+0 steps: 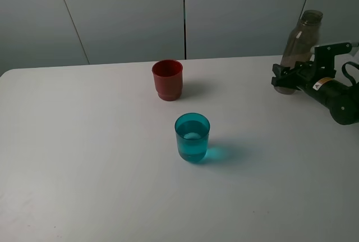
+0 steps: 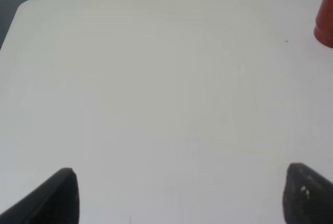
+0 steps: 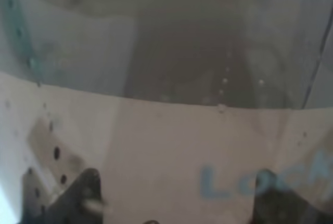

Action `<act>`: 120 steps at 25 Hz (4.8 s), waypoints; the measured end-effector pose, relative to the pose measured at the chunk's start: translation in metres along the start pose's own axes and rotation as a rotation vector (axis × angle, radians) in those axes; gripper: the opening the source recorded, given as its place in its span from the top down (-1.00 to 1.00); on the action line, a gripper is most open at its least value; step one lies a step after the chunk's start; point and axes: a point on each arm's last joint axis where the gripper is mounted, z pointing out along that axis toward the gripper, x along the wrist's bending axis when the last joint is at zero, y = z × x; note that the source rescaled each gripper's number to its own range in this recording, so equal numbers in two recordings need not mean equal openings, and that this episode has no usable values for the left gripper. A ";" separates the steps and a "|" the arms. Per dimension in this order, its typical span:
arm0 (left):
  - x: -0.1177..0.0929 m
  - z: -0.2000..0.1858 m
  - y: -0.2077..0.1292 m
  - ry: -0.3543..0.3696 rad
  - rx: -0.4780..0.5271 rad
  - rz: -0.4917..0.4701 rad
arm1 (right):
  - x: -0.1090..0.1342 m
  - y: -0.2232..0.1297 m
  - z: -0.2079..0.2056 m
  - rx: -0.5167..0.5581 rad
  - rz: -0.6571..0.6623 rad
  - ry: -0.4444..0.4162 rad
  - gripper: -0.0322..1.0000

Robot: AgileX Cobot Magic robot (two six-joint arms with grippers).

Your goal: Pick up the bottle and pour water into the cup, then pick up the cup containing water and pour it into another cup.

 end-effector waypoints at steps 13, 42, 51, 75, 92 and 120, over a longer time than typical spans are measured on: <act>0.000 0.000 0.000 0.000 0.000 -0.002 | 0.002 0.004 0.001 -0.050 0.039 0.027 -0.94; 0.000 0.000 0.000 0.000 0.000 -0.002 | 0.036 0.040 -0.088 0.319 -0.082 0.185 -0.99; 0.000 0.000 0.000 0.000 0.000 -0.002 | 0.063 0.031 -0.124 0.334 -0.198 0.395 -0.99; 0.000 0.000 0.000 0.000 0.000 -0.002 | 0.126 -0.003 -0.158 0.272 -0.133 0.887 -0.99; 0.000 0.000 0.000 0.000 0.000 -0.002 | 0.155 -0.012 -0.129 0.219 -0.270 1.025 -0.99; 0.000 0.000 0.000 0.000 0.000 -0.006 | 0.168 -0.013 -0.124 0.211 -0.264 0.978 -0.99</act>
